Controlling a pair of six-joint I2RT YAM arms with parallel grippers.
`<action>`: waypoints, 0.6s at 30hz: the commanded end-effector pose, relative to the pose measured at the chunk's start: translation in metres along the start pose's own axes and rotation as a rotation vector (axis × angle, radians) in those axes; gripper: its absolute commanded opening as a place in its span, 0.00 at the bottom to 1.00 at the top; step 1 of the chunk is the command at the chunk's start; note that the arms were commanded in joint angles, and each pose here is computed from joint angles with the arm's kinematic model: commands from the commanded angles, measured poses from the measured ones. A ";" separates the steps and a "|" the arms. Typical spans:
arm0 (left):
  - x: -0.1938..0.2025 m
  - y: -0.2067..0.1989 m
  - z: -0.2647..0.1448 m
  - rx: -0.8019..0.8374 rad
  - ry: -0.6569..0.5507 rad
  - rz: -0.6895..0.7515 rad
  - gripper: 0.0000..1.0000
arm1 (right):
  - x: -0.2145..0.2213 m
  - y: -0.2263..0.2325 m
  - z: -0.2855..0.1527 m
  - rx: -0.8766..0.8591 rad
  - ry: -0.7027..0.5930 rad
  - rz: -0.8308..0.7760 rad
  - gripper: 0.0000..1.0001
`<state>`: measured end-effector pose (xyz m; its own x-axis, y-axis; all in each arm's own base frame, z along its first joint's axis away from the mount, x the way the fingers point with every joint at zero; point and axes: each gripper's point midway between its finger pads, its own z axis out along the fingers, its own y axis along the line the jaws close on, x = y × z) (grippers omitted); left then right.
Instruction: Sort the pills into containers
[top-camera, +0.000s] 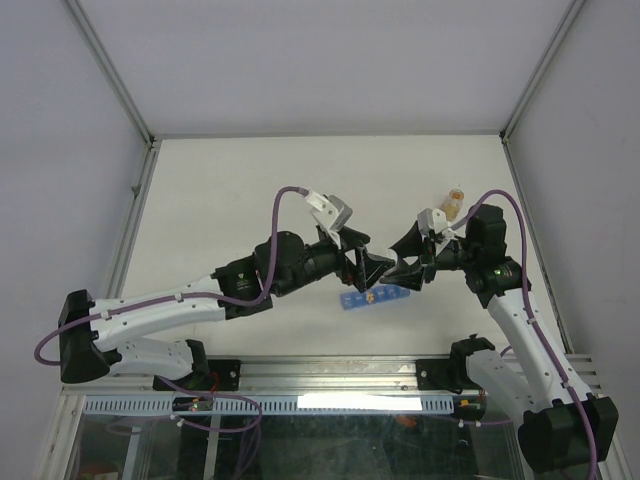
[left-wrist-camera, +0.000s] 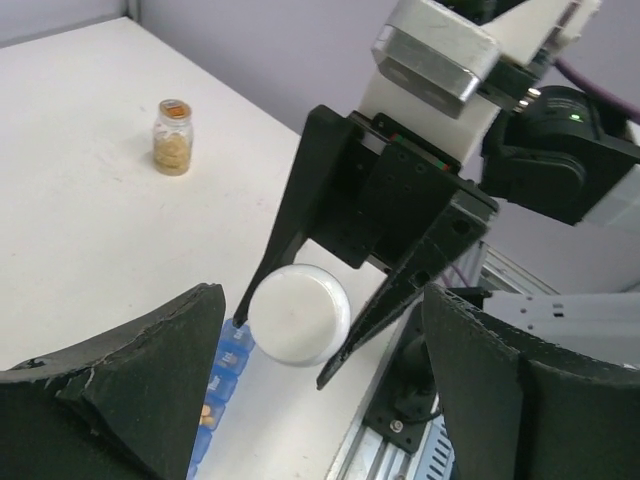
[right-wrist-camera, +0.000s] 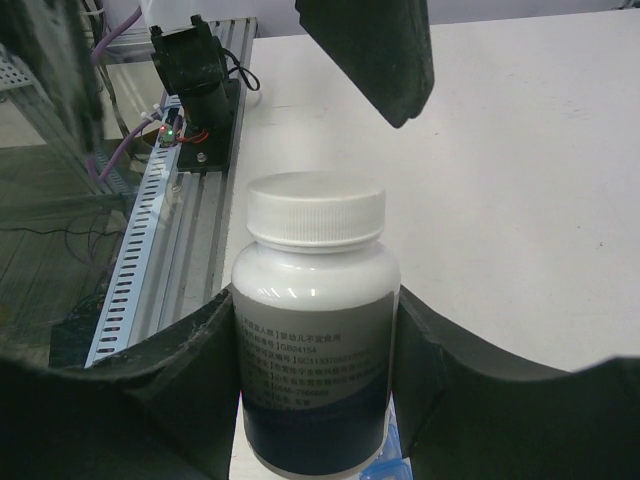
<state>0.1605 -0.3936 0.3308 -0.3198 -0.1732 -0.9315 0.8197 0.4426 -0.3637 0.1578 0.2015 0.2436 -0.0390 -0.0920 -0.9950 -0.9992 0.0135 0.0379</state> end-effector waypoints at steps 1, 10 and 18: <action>-0.010 0.011 0.007 -0.128 -0.002 0.007 0.80 | -0.021 -0.005 -0.002 0.008 -0.019 -0.081 0.00; -0.006 0.005 0.017 -0.116 0.035 0.026 0.67 | -0.022 -0.004 -0.002 0.008 -0.020 -0.083 0.00; 0.003 -0.003 0.019 -0.066 0.069 0.022 0.59 | -0.022 -0.004 -0.002 0.007 -0.020 -0.083 0.00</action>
<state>0.1752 -0.4043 0.3052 -0.3496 -0.0687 -0.9344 0.7626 0.5586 -0.3264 0.1578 0.2014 0.2435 -0.0397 -0.0923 -0.9949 -0.9992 0.0139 0.0386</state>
